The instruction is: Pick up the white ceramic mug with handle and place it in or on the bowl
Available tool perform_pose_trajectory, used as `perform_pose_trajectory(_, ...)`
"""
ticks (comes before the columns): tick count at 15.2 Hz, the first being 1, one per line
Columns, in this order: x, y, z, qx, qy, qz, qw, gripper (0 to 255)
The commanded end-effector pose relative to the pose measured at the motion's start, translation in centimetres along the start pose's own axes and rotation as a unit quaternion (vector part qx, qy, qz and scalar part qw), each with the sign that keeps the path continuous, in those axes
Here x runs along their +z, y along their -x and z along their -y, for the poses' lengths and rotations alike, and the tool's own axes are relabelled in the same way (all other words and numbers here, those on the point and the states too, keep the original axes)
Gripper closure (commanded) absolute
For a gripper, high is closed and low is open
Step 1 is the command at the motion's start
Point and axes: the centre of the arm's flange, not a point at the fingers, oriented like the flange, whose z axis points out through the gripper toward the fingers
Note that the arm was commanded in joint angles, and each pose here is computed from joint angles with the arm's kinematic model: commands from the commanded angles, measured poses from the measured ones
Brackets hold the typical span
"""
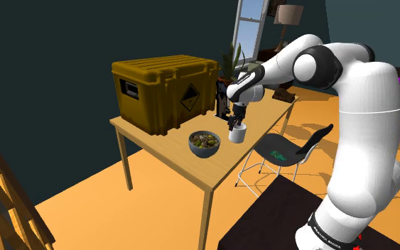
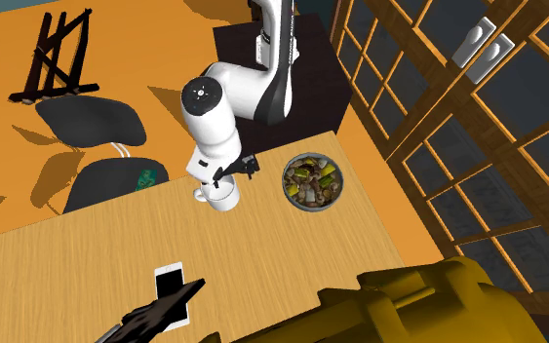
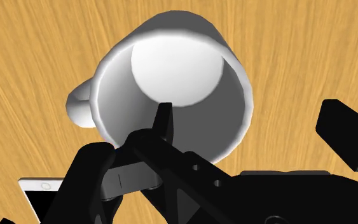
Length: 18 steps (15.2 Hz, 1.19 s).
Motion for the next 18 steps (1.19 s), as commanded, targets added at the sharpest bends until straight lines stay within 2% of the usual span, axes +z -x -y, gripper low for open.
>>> perform_pose_trajectory(1,1.12,-0.01,0.1,0.0,0.0,0.0,1.0,0)
perform_pose_trajectory(2,1.95,-0.01,0.1,0.0,0.0,0.0,1.0,0)
perform_pose_trajectory(10,1.94,-0.01,0.1,0.0,0.0,0.0,1.0,0)
perform_pose_trajectory(11,1.94,-0.01,0.1,0.0,0.0,0.0,1.0,255)
perform_pose_trajectory(18,1.94,-0.01,0.1,0.0,0.0,0.0,1.0,255)
